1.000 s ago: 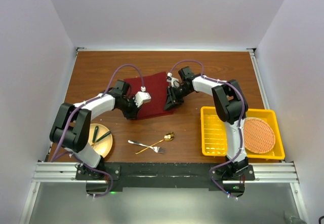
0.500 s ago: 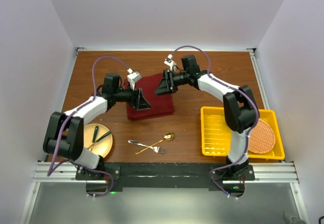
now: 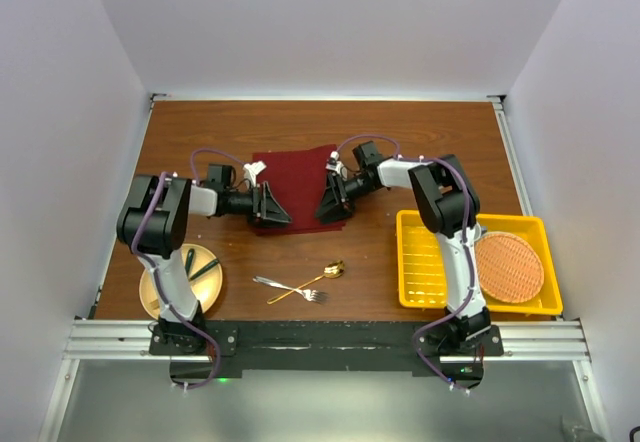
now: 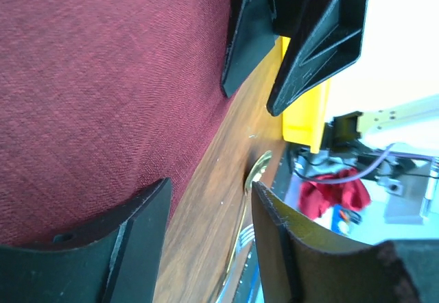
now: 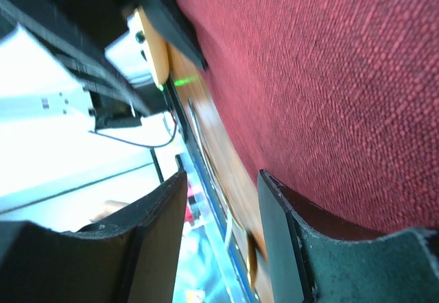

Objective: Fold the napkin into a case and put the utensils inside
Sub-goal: Smooth out the lower triangle-folded napkin at the center of the board.

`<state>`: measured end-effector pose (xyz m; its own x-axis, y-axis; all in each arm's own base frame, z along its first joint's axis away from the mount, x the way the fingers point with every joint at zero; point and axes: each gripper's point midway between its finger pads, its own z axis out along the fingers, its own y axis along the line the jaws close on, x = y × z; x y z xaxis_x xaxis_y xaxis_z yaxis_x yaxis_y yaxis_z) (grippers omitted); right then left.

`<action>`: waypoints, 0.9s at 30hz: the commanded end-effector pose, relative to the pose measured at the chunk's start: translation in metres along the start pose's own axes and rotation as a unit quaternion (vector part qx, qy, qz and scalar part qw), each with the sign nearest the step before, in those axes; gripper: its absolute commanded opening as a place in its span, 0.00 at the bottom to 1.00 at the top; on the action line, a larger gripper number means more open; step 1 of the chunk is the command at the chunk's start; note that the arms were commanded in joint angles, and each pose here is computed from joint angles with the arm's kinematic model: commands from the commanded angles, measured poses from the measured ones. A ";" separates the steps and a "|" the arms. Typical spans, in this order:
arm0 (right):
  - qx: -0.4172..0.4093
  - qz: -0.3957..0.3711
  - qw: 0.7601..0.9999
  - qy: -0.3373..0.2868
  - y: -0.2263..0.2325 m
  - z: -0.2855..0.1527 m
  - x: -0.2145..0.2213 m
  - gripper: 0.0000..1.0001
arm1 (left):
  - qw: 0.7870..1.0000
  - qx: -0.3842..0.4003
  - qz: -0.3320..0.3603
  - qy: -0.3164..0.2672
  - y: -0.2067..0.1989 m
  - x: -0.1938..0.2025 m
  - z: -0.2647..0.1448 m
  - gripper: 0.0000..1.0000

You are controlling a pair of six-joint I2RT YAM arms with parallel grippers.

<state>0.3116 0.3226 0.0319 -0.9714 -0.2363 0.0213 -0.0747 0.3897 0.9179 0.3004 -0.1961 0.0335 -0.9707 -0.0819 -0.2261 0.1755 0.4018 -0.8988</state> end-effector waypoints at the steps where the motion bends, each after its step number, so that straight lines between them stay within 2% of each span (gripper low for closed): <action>1: 0.021 0.013 0.998 0.063 -0.014 -0.002 0.037 0.51 | 0.999 -0.036 -0.010 0.025 0.030 0.004 -0.004 0.54; 2: 0.010 -0.019 0.997 0.072 -0.006 -0.001 0.040 0.51 | 0.999 -0.033 -0.005 0.034 0.023 0.002 -0.005 0.52; 3: 0.000 -0.032 0.996 0.081 0.014 -0.005 0.040 0.51 | 0.998 -0.025 0.036 0.038 0.019 -0.002 -0.007 0.52; 5: -0.046 -0.064 0.993 0.084 0.045 -0.012 0.036 0.52 | 0.996 0.016 0.071 0.049 -0.009 -0.012 -0.014 0.50; 6: -0.060 -0.080 0.992 0.074 0.066 -0.021 0.023 0.53 | 0.991 0.031 0.122 0.051 -0.017 -0.017 -0.016 0.50; 8: -0.074 -0.080 0.993 0.053 0.086 -0.034 0.002 0.52 | 0.984 0.055 0.157 0.062 -0.044 -0.030 -0.020 0.49; 10: -0.060 -0.134 0.989 -0.012 0.096 -0.055 -0.041 0.52 | 0.978 0.055 0.189 0.062 -0.050 -0.041 -0.019 0.48; 11: -0.032 -0.102 0.993 -0.045 0.088 -0.059 -0.058 0.52 | 0.977 0.051 0.202 0.055 -0.053 -0.052 -0.018 0.47; 12: -0.034 -0.151 0.982 -0.105 0.089 -0.072 -0.091 0.51 | 0.980 0.043 0.190 0.048 -0.053 -0.057 -0.017 0.47; 14: -0.045 -0.118 0.979 -0.158 0.087 -0.076 -0.117 0.48 | 0.977 0.015 0.212 0.021 -0.043 -0.076 -0.012 0.45; 15: -0.034 -0.134 0.972 -0.189 0.084 -0.080 -0.135 0.47 | 0.979 0.002 0.205 0.013 -0.039 -0.081 -0.011 0.45; 16: -0.026 -0.134 0.971 -0.197 0.079 -0.078 -0.143 0.46 | 0.976 -0.014 0.218 0.003 -0.029 -0.090 -0.008 0.45; 21: -0.012 -0.093 0.972 -0.217 0.036 -0.061 -0.169 0.41 | 0.982 -0.053 0.183 0.001 0.001 -0.102 0.002 0.44; 27: 0.031 -0.048 0.977 -0.203 -0.015 -0.047 -0.149 0.37 | 0.981 -0.093 0.165 0.036 0.038 -0.078 0.003 0.39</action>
<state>0.4749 0.3082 0.0422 -0.9694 0.0779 -0.2327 -0.1827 0.4042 0.8962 0.3849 -0.1858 0.0313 -0.8825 0.1013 -0.4593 0.4432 0.5062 -0.7398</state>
